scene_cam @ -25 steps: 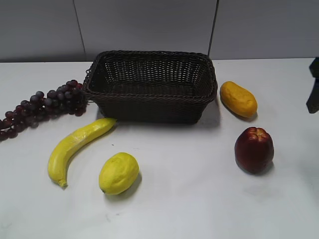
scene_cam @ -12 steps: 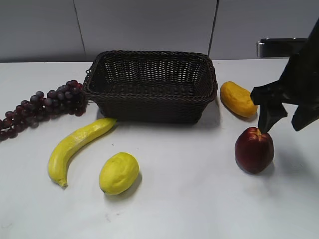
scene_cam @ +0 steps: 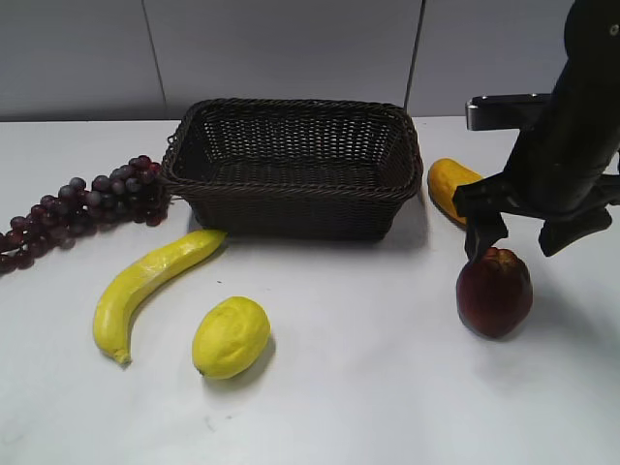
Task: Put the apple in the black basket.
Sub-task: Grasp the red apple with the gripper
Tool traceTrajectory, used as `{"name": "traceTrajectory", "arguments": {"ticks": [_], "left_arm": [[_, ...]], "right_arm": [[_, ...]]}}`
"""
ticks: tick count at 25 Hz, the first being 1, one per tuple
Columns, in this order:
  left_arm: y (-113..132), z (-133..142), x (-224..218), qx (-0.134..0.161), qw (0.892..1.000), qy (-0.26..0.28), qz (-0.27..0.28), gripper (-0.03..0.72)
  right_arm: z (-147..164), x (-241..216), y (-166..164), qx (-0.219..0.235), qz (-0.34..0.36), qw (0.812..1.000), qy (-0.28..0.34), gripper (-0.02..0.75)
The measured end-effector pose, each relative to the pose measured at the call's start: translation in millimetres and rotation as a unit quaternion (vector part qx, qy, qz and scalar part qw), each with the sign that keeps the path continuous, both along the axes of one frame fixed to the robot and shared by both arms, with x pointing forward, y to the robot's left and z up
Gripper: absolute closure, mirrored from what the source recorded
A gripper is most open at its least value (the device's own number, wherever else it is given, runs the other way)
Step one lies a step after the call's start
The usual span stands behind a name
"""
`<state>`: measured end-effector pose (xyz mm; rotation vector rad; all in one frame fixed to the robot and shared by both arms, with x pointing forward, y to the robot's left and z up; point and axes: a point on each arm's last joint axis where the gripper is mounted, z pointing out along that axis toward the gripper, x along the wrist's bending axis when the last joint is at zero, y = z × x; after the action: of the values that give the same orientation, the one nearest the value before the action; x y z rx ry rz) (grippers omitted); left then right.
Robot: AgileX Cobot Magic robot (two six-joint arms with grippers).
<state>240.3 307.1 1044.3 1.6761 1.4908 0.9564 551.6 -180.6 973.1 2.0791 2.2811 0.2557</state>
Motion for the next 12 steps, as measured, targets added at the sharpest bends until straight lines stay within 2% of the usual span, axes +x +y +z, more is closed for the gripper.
{"name": "traceTrajectory", "arguments": {"ticks": [12], "left_arm": [[0.0,0.0,0.0,0.0,1.0,0.0,0.0,0.487]], "right_arm": [[-43.4,9.5,2.8,-0.02,-0.003,0.999,0.046,0.091]]}}
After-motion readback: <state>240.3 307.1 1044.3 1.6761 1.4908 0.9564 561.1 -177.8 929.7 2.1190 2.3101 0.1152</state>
